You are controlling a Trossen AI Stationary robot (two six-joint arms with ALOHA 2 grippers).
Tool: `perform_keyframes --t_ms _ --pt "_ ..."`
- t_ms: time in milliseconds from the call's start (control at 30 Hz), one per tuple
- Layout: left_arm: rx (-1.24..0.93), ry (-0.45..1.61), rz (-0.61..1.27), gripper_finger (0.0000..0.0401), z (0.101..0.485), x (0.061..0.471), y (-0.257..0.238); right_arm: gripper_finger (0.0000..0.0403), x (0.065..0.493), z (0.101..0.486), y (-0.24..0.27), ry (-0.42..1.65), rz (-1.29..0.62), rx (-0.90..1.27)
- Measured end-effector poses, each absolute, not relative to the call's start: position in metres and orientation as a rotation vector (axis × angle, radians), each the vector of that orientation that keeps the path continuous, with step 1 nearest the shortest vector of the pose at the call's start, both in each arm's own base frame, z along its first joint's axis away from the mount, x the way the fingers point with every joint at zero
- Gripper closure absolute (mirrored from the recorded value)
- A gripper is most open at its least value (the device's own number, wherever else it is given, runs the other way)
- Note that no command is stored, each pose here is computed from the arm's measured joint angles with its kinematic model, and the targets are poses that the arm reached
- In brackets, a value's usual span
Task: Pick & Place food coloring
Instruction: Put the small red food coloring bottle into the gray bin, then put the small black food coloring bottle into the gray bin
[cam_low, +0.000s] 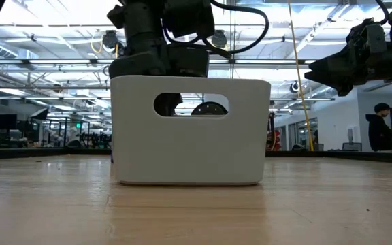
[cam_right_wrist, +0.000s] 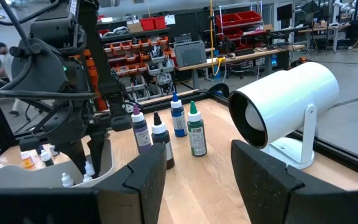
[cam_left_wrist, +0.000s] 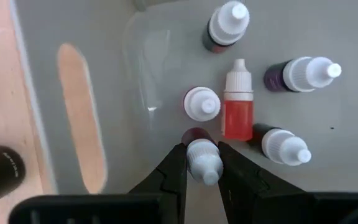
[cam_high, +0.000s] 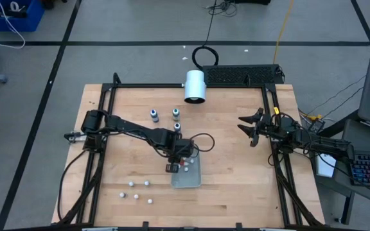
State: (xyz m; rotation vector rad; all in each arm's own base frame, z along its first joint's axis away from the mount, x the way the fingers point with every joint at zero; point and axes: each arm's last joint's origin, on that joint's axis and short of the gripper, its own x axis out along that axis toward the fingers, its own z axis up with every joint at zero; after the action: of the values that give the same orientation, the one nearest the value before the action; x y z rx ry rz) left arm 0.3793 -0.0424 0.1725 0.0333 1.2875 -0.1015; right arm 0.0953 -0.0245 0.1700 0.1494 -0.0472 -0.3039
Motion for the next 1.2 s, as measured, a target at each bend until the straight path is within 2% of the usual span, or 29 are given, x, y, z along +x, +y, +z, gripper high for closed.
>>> perform_keyframes --t_ms 233,400,633,900,1000,1200 --pt "0.0 1.278 -0.077 0.0221 0.173 0.38 -0.043 0.0234 0.095 0.17 -0.025 -0.047 -0.304 0.149" --pt "-0.018 1.25 -0.068 0.0184 0.174 0.383 -0.044 0.0234 0.095 0.17 -0.025 -0.047 -0.304 0.149" --pt "-0.021 1.246 -0.066 0.0168 0.179 0.385 -0.044 0.0234 0.095 0.17 -0.025 -0.047 -0.304 0.149" --pt "-0.015 1.332 -0.014 0.0167 0.208 0.385 -0.044 0.0234 0.095 0.17 -0.025 -0.047 -0.304 0.149" --pt "-0.081 1.417 0.027 0.0167 0.215 0.377 -0.049 0.0234 0.095 0.17 -0.025 -0.047 -0.304 0.149" --pt "-0.145 1.711 0.121 0.0167 0.214 0.343 -0.082 0.0234 0.095 0.17 -0.025 -0.047 -0.304 0.149"
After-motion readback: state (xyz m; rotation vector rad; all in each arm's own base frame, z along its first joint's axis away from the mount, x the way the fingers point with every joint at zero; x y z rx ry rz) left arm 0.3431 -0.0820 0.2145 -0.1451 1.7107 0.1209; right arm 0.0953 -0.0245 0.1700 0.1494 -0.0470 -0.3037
